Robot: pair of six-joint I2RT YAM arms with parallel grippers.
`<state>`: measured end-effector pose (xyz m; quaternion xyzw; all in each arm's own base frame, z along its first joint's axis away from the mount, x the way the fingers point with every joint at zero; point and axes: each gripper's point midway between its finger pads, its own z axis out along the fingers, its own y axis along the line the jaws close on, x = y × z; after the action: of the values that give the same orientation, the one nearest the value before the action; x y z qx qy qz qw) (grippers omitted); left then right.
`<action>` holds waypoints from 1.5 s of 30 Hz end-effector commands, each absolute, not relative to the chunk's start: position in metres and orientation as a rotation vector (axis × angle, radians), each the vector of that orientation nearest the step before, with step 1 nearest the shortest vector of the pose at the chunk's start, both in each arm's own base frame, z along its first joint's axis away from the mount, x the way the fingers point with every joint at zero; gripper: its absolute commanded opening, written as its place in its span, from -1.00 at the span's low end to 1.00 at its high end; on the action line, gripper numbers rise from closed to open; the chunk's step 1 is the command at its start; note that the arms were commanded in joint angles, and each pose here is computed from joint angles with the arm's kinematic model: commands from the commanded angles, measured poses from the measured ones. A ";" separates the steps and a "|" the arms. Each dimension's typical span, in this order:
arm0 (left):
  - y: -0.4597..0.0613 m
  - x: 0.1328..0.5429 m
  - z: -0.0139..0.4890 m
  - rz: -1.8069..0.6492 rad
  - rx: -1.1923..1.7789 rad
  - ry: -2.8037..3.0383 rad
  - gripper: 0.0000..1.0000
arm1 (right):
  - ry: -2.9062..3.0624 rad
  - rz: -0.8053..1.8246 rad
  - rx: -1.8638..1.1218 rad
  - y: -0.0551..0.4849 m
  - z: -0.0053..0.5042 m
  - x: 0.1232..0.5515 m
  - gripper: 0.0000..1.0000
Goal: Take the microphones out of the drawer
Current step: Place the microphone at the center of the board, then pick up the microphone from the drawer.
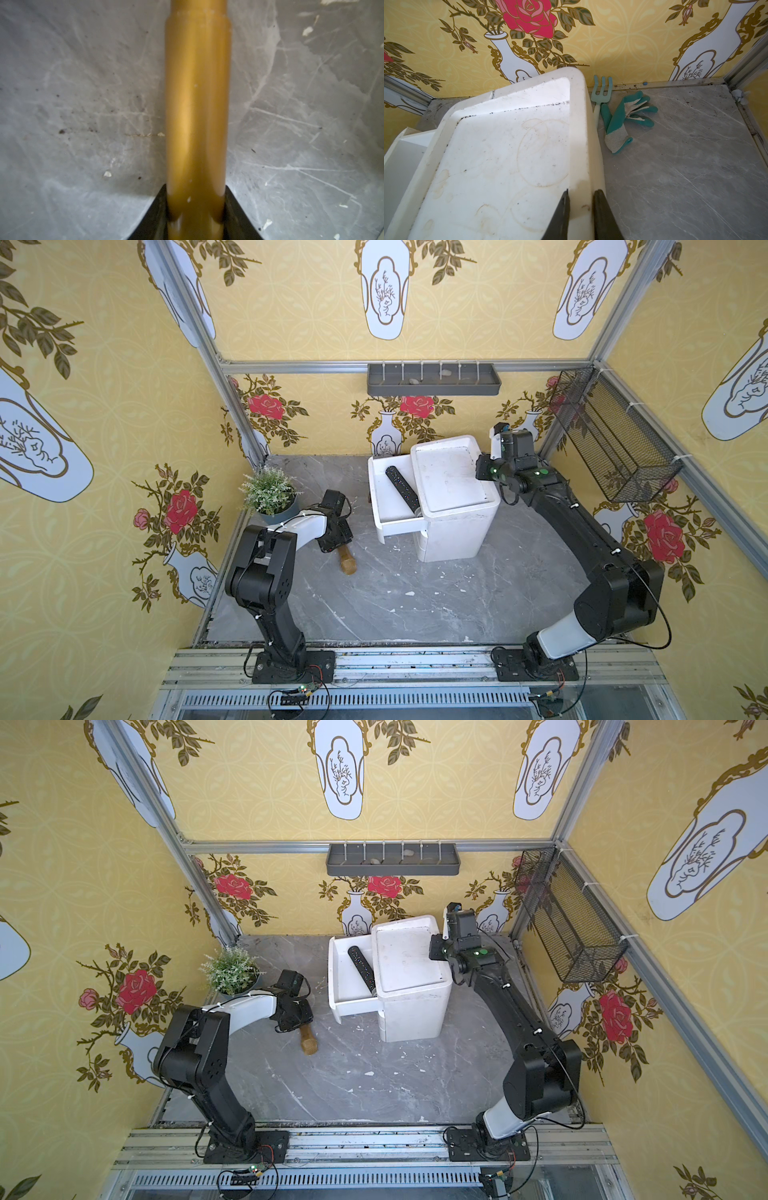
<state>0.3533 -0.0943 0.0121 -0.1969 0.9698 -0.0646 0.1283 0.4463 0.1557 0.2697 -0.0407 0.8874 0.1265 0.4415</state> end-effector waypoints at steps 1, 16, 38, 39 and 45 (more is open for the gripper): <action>-0.087 0.341 -0.002 -0.124 -0.594 2.870 -0.14 | 2.282 0.349 -0.043 0.158 0.247 0.443 -1.00; -0.076 0.351 0.084 -0.072 -0.545 2.769 0.51 | 2.271 0.346 -0.048 0.157 0.251 0.443 -0.99; -0.166 0.353 0.265 -0.830 -0.514 2.404 0.55 | 2.255 0.392 -0.055 0.163 0.249 0.440 -0.99; -0.171 0.354 0.271 -0.845 -0.506 2.393 0.55 | 2.255 0.397 -0.056 0.164 0.248 0.440 -0.99; -0.206 0.363 0.290 -0.939 -0.456 2.356 0.54 | 2.249 0.408 -0.061 0.166 0.250 0.440 -0.99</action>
<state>0.3554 -0.1922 0.2830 -0.1684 0.8875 -0.3268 0.2779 0.4471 0.1574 0.2719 -0.0374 0.8792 0.1371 0.4547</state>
